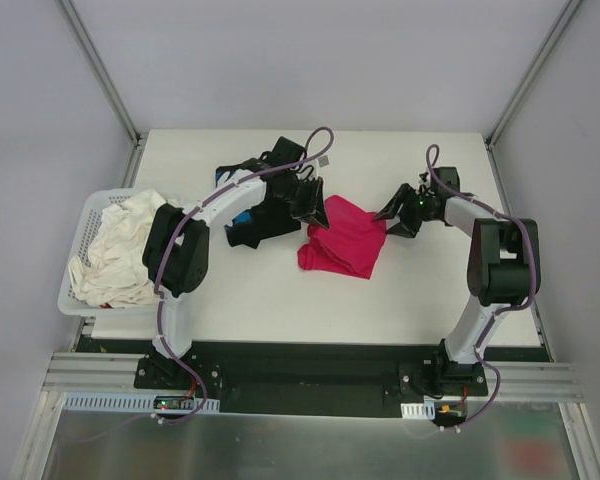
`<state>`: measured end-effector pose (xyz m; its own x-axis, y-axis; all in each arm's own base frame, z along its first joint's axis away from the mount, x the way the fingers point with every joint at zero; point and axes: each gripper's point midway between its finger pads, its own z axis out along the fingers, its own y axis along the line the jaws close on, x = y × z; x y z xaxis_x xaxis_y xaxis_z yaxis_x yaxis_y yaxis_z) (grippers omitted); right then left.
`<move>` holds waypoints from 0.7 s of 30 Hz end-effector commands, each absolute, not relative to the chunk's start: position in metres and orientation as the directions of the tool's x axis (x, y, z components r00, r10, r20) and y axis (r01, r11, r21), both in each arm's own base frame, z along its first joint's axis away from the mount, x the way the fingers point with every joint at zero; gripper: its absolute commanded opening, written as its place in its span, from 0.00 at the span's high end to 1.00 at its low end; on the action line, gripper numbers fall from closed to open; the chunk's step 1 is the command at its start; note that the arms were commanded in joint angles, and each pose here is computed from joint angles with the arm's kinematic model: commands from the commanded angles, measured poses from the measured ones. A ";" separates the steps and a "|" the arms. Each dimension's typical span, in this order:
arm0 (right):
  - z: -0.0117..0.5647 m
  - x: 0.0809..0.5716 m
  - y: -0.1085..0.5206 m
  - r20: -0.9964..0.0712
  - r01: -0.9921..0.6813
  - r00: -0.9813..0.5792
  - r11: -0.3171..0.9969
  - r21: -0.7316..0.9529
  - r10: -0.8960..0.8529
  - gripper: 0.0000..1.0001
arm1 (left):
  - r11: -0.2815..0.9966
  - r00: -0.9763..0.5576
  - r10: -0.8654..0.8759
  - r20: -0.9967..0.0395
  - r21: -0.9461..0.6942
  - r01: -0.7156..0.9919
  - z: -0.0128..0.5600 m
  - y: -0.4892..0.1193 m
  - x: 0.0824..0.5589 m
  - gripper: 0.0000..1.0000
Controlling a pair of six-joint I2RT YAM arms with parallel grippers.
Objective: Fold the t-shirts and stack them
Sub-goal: Put the neatly folded tshirt into the corner of the board with both arms
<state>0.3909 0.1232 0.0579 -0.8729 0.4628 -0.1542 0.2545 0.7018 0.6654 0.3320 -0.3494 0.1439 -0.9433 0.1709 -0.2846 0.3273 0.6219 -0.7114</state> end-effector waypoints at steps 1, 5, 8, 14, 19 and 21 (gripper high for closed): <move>0.073 0.404 0.124 -0.202 0.217 -0.867 0.709 0.671 0.456 0.38 | 0.602 -0.933 0.173 -0.316 -0.716 0.354 0.168 -0.352 0.319 1.00; 0.071 0.401 0.122 -0.206 0.213 -0.871 0.720 0.660 0.446 0.38 | 0.609 -0.929 0.182 -0.322 -0.705 0.363 0.170 -0.347 0.307 1.00; 0.070 0.400 0.122 -0.204 0.218 -0.871 0.722 0.656 0.448 0.38 | 0.619 -0.929 0.183 -0.321 -0.696 0.362 0.168 -0.341 0.299 1.00; 0.077 0.403 0.120 -0.235 0.203 -0.861 0.729 0.654 0.451 0.38 | 0.666 -0.930 0.204 -0.305 -0.653 0.360 0.135 -0.327 0.283 1.00; 0.093 0.397 0.122 -0.252 0.180 -0.857 0.721 0.670 0.449 0.38 | 0.681 -0.933 0.231 -0.275 -0.639 0.357 0.094 -0.322 0.268 1.00; 0.103 0.395 0.121 -0.273 0.162 -0.851 0.719 0.676 0.449 0.38 | 0.685 -0.936 0.241 -0.257 -0.638 0.352 0.077 -0.321 0.262 1.00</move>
<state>0.3933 0.1197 0.0624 -0.8678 0.4645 -0.1763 0.2510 0.7160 0.6514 0.2685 -0.3184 0.0926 -0.9514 0.2126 -0.2226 0.3073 0.6982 -0.6466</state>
